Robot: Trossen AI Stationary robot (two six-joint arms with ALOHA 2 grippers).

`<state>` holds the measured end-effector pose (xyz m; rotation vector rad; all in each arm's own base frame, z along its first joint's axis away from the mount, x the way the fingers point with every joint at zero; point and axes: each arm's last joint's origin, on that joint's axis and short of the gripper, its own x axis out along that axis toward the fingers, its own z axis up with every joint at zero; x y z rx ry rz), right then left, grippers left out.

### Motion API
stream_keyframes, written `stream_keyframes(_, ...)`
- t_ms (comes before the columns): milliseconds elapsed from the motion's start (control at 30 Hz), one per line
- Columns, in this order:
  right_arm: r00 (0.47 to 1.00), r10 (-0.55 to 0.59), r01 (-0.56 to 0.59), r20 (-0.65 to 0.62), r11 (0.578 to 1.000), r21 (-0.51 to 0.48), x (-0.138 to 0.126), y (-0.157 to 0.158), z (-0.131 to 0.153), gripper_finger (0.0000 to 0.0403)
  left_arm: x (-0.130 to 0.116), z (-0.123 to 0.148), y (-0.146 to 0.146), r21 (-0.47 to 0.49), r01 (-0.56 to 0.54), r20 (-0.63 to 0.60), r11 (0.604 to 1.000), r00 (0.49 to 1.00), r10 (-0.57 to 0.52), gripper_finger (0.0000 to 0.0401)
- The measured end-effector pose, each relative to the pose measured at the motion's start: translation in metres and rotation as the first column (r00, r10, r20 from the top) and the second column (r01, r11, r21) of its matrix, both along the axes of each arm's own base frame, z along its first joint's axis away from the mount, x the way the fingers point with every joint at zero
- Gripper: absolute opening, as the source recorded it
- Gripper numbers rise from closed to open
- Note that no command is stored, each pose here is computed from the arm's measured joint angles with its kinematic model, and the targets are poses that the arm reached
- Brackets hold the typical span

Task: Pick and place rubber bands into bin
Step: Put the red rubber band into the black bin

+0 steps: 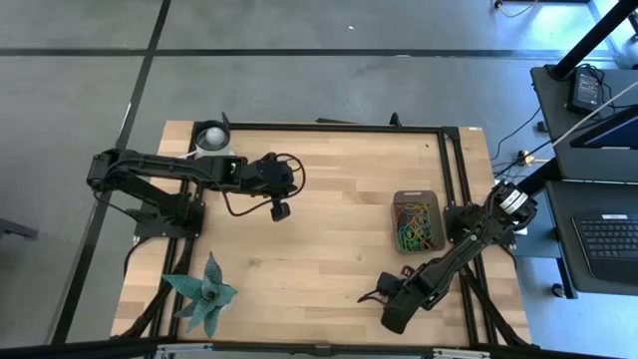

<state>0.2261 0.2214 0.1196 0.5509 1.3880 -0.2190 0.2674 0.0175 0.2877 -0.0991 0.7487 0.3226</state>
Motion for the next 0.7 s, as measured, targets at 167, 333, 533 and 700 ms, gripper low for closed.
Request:
stream_keyframes(167, 1.0, 0.002, -0.002, -0.014, 1.0, -0.016, 0.0, -0.001, 0.0, 0.001, 0.0, 0.0, 0.0, 0.0, 0.0, -0.001, 1.0, 1.0, 0.0, 0.0002)
stream_keyframes(333, 1.0, -0.001, 0.0, -0.018, 1.0, -0.017, 0.002, 0.001, 0.007, 0.0004, 0.0, 0.0, 0.0, 0.0, 0.0, -0.001, 1.0, 1.0, 0.0, 0.0003)
stream_keyframes(533, 0.998, 0.051, -0.054, -0.02, 0.992, -0.118, 0.008, 0.009, 0.044, 0.0002, 0.0, 0.0, 0.0, 0.005, 0.005, -0.003, 1.0, 1.0, -0.005, 0.0001)
stream_keyframes(700, 0.995, 0.092, -0.096, -0.033, 0.979, -0.181, 0.004, 0.016, 0.064, 0.0001, 0.001, 0.0, 0.0, 0.009, 0.006, 0.003, 1.0, 1.0, -0.006, 0.0004)
